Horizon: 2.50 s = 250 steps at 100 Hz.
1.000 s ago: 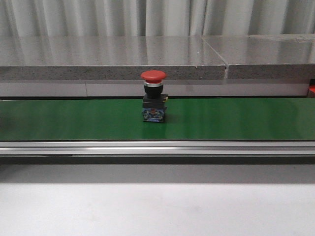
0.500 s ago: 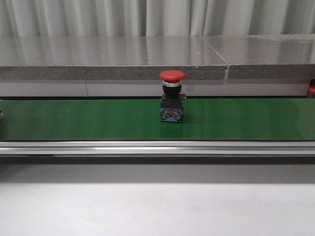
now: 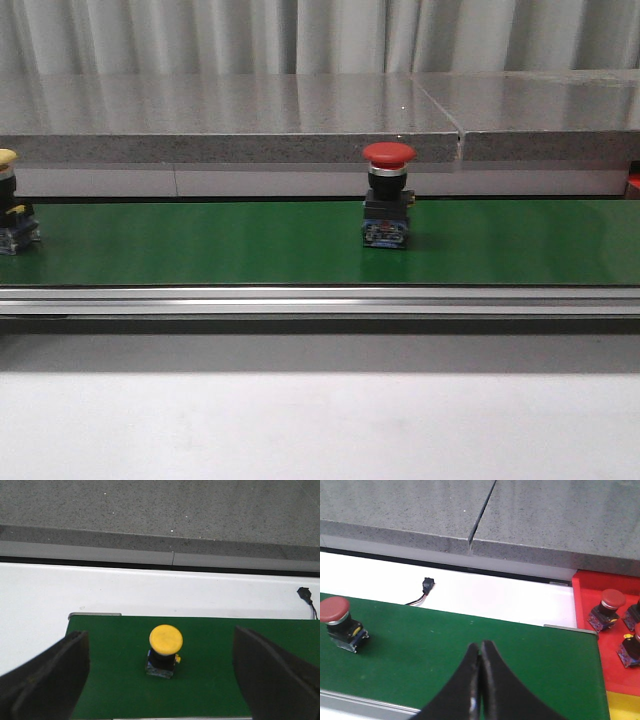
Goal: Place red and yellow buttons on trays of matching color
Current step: 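Lower the right gripper onto the red button on the belt, grasp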
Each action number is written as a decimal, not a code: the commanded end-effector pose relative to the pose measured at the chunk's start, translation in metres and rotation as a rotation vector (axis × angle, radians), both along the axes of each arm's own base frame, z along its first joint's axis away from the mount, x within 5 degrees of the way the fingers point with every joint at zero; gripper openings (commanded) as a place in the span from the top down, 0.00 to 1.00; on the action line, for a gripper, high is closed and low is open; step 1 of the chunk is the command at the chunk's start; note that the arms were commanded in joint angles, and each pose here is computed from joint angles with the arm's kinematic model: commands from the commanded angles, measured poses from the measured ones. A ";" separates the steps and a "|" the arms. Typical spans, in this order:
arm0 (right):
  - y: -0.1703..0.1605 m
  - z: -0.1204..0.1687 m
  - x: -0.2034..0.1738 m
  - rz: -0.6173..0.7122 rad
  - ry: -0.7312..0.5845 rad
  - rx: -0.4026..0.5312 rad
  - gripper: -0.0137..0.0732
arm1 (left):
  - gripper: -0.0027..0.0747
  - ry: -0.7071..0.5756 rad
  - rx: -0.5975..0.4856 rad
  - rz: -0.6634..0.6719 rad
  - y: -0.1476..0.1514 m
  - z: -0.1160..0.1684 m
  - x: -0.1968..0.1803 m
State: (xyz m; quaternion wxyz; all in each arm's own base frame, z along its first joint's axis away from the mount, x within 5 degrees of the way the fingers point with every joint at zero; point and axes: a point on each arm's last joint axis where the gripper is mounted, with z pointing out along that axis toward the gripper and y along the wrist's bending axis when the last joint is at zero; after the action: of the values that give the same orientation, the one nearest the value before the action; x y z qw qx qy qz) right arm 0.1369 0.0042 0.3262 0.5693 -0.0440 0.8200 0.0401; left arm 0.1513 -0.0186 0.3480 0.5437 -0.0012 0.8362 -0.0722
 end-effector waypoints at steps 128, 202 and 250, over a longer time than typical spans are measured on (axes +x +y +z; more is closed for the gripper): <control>0.000 0.014 -0.001 -0.009 -0.065 0.010 0.92 | 0.99 -0.225 -0.023 -0.005 0.008 -0.029 -0.074; 0.002 0.011 0.002 0.018 -0.011 0.017 0.11 | 0.99 -0.225 -0.023 -0.005 0.008 -0.029 -0.074; -0.006 0.001 0.086 0.048 0.230 0.051 0.11 | 0.99 -0.225 -0.023 -0.005 0.008 -0.029 -0.074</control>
State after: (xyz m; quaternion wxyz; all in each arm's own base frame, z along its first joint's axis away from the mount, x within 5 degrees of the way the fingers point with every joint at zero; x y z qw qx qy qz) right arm 0.2053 0.0009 0.3166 0.4526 -0.0529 0.8866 0.0791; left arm 0.0760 -0.0100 0.3034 0.5964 0.0010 0.7991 -0.0759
